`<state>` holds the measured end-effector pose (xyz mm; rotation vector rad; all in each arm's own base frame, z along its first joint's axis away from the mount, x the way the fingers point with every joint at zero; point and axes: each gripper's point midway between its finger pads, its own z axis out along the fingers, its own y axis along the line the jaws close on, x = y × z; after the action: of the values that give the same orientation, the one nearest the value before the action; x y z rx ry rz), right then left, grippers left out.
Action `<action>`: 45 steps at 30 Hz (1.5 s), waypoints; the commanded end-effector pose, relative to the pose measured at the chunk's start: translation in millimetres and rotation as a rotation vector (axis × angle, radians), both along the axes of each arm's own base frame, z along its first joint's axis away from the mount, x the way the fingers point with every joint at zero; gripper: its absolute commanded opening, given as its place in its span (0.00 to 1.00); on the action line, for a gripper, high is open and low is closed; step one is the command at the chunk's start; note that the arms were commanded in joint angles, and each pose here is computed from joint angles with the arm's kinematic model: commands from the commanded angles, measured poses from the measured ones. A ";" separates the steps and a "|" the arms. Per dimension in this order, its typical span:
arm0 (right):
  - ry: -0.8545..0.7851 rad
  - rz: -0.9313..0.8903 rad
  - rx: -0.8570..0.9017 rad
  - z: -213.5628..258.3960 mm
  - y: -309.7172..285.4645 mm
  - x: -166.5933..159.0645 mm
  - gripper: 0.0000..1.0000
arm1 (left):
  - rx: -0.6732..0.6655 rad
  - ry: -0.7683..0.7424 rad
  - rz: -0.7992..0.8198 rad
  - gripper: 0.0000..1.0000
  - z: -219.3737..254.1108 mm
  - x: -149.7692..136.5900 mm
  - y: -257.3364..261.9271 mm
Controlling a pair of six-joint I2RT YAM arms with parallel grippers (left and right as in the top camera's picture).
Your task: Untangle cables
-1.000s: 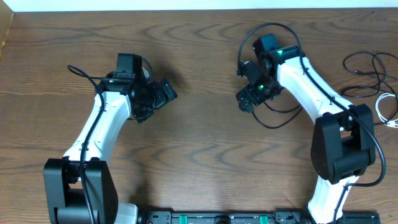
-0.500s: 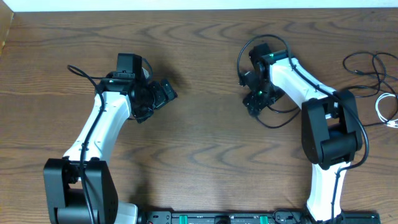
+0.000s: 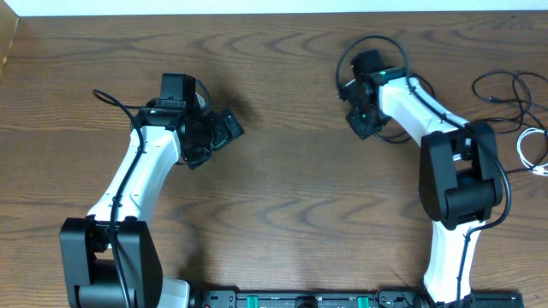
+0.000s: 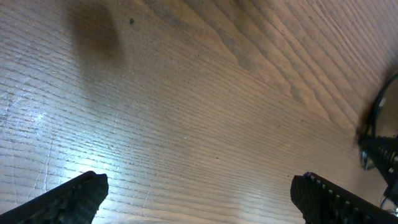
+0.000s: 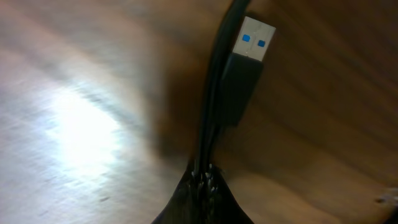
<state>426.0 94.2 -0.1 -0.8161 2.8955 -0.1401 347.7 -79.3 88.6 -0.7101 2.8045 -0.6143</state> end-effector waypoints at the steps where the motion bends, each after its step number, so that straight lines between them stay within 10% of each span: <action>1: 0.052 -0.164 -0.019 -28.3 -34.4 -3.5 0.04 | 0.011 -0.030 -0.006 1.00 7.5 6.3 2.1; 14: 0.048 -0.447 0.068 -42.8 -100.7 -3.3 0.17 | 0.011 -0.029 -0.006 1.00 7.5 6.3 2.1; 21: 0.071 -0.444 0.156 -48.0 -87.7 -7.1 0.71 | 0.011 -0.029 -0.006 1.00 7.5 6.3 2.1; 23: 0.076 -0.472 0.157 -47.5 -86.5 -8.3 0.99 | 0.011 -0.030 -0.006 1.00 7.5 6.3 2.1; 45: -0.237 -0.397 0.262 65.4 -47.8 39.4 0.99 | 0.011 -0.029 -0.006 1.00 7.5 6.3 2.1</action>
<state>458.9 44.9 59.2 -0.1805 2.7646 0.0871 347.7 -79.3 88.6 -0.7101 2.8045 -0.6143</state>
